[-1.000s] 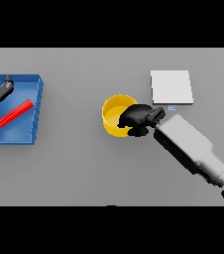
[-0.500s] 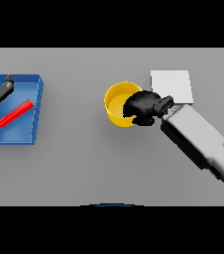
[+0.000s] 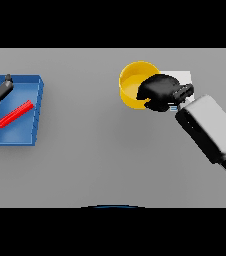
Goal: Pick up the red beaker and tilt it to pour out 1 green nut into yellow bowl. Pick up the yellow bowl and place it on the metallic measuring scale.
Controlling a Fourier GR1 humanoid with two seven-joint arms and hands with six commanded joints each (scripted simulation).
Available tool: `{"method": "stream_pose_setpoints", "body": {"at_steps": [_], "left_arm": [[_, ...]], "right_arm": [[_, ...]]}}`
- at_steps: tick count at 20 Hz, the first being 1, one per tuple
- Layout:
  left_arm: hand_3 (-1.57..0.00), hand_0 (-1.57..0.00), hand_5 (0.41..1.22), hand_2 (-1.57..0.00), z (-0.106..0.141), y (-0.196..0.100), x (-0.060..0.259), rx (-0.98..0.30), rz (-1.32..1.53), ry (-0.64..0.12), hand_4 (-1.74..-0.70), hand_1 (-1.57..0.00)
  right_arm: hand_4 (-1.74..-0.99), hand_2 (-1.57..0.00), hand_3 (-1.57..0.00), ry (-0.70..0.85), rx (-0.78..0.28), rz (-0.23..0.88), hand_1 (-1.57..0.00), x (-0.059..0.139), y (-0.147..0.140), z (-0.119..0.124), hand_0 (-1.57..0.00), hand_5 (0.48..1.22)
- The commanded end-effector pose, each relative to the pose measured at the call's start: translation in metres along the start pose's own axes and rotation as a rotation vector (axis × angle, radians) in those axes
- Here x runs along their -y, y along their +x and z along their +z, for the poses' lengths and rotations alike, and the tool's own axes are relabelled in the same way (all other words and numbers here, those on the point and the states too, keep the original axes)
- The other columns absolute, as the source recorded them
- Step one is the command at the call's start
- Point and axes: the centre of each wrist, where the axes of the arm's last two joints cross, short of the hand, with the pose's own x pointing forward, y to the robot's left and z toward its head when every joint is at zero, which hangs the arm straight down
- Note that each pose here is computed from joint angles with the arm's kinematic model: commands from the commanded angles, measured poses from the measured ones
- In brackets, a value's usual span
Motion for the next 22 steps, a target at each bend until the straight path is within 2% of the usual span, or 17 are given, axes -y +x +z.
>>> {"method": "stream_pose_setpoints", "body": {"at_steps": [1,3,7,10,15,17,20,22], "left_arm": [[0.00,0.00,0.710,0.00,0.001,0.002,-0.001,0.005,0.003,0.005,-0.74,0.00],[0.00,0.00,0.708,0.00,0.003,0.000,0.000,0.005,0.000,-0.003,-0.74,0.00],[0.00,0.00,0.699,0.00,0.003,-0.001,-0.003,0.003,0.006,-0.005,-0.74,0.00],[0.00,0.00,0.691,0.00,0.001,0.000,0.000,-0.007,0.006,-0.005,-0.73,0.00],[0.00,0.00,0.681,0.00,0.004,-0.002,-0.003,-0.007,-0.001,0.006,-0.72,0.00],[0.00,0.00,0.681,0.00,0.003,-0.003,-0.002,-0.014,-0.002,-0.002,-0.72,0.00],[0.00,0.00,0.676,0.00,0.004,-0.005,-0.002,-0.016,-0.003,0.009,-0.72,0.00],[0.00,0.00,0.675,0.00,0.002,-0.008,-0.003,-0.014,0.003,0.003,-0.73,0.00]], "right_arm": [[-1.741,-1.50,-1.24,-0.016,-0.021,-0.005,-1.57,-0.001,-0.010,0.002,-1.57,1.221],[-1.741,-1.53,-1.22,-0.053,-0.092,-0.005,-1.57,0.003,-0.030,0.005,-1.57,1.221],[-1.741,-1.51,-1.19,-0.091,-0.148,-0.043,-1.57,0.003,-0.061,0.009,-1.57,1.221],[-1.741,-1.51,-1.18,-0.102,-0.194,-0.074,-1.57,-0.009,-0.080,0.010,-1.57,1.221],[-1.741,-1.42,-1.31,-0.091,-0.269,-0.099,-1.57,-0.029,-0.106,0.010,-1.57,1.221],[-1.741,-1.40,-1.36,-0.071,-0.281,-0.122,-1.57,-0.038,-0.108,0.004,-1.57,1.221],[-1.741,-1.38,-1.33,-0.077,-0.275,-0.143,-1.57,-0.047,-0.112,0.002,-1.57,1.221],[-1.741,-1.35,-1.37,-0.079,-0.275,-0.159,-1.57,-0.053,-0.114,-0.001,-1.57,1.221]]}}
